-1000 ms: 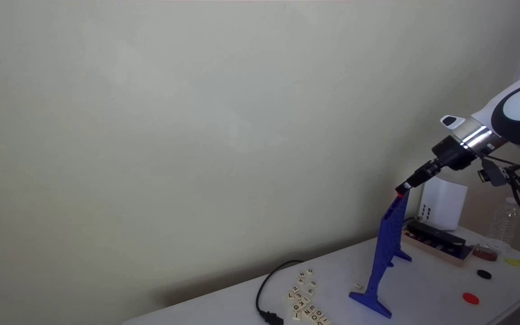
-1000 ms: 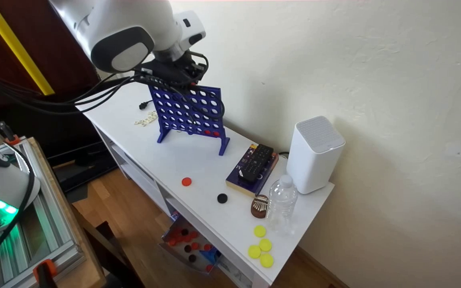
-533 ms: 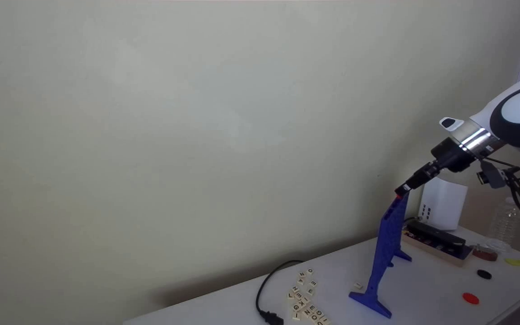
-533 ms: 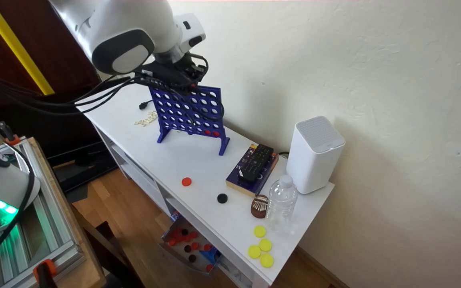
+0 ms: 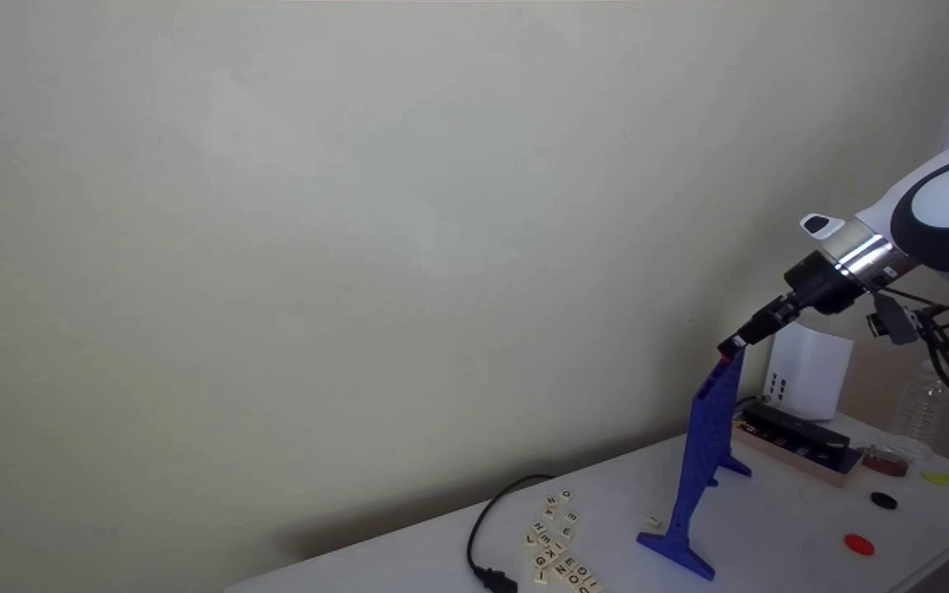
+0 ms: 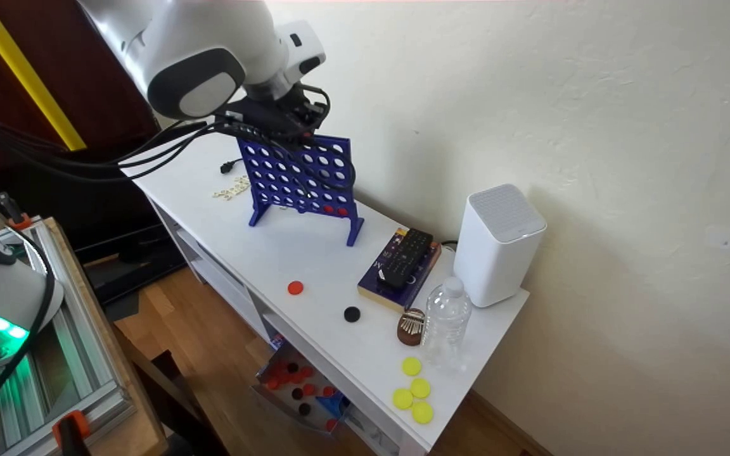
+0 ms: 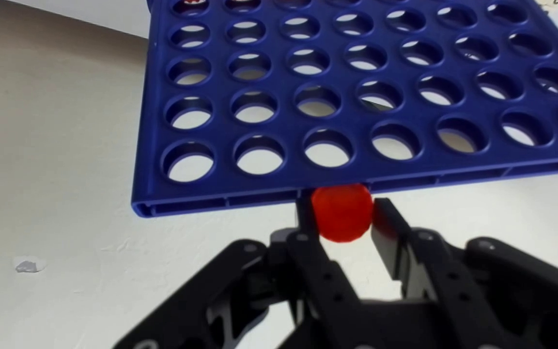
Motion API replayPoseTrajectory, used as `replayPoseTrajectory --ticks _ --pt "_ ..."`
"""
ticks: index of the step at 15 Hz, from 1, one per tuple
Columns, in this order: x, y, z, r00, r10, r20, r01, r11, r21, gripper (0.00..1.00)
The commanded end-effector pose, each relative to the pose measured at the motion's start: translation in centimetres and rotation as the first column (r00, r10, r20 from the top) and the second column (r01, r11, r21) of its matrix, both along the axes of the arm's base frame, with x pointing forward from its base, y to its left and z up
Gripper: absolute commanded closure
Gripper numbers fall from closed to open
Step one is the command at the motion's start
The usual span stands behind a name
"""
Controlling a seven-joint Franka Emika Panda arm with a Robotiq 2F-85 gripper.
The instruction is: Shift the orange ring to the blue object's fifth line
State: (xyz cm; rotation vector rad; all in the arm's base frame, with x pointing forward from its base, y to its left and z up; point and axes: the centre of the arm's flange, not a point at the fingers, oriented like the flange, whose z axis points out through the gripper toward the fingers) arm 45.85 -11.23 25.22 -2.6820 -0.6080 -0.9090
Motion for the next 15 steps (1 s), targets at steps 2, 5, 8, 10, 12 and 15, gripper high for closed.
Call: replayPoseTrajectory --ticks 2,5,8,10,12,15 --pt "-0.06 -0.16 0.11 1.000 0.004 0.002 -0.004 1.000 -0.026 0.91" --pt "-0.32 -0.17 0.11 1.000 0.004 -0.004 -0.005 0.999 -0.039 0.91" --pt "-0.54 -0.10 -0.14 1.000 0.004 -0.005 -0.004 0.998 -0.055 0.91" --pt "-0.66 -0.11 -0.22 1.000 0.005 -0.005 -0.005 0.998 -0.059 0.91" --pt "-0.73 -0.02 -0.42 1.000 0.006 -0.003 -0.006 0.998 -0.061 0.91" --pt "-0.69 0.31 -0.71 1.000 0.009 0.000 -0.009 0.998 -0.061 0.91"
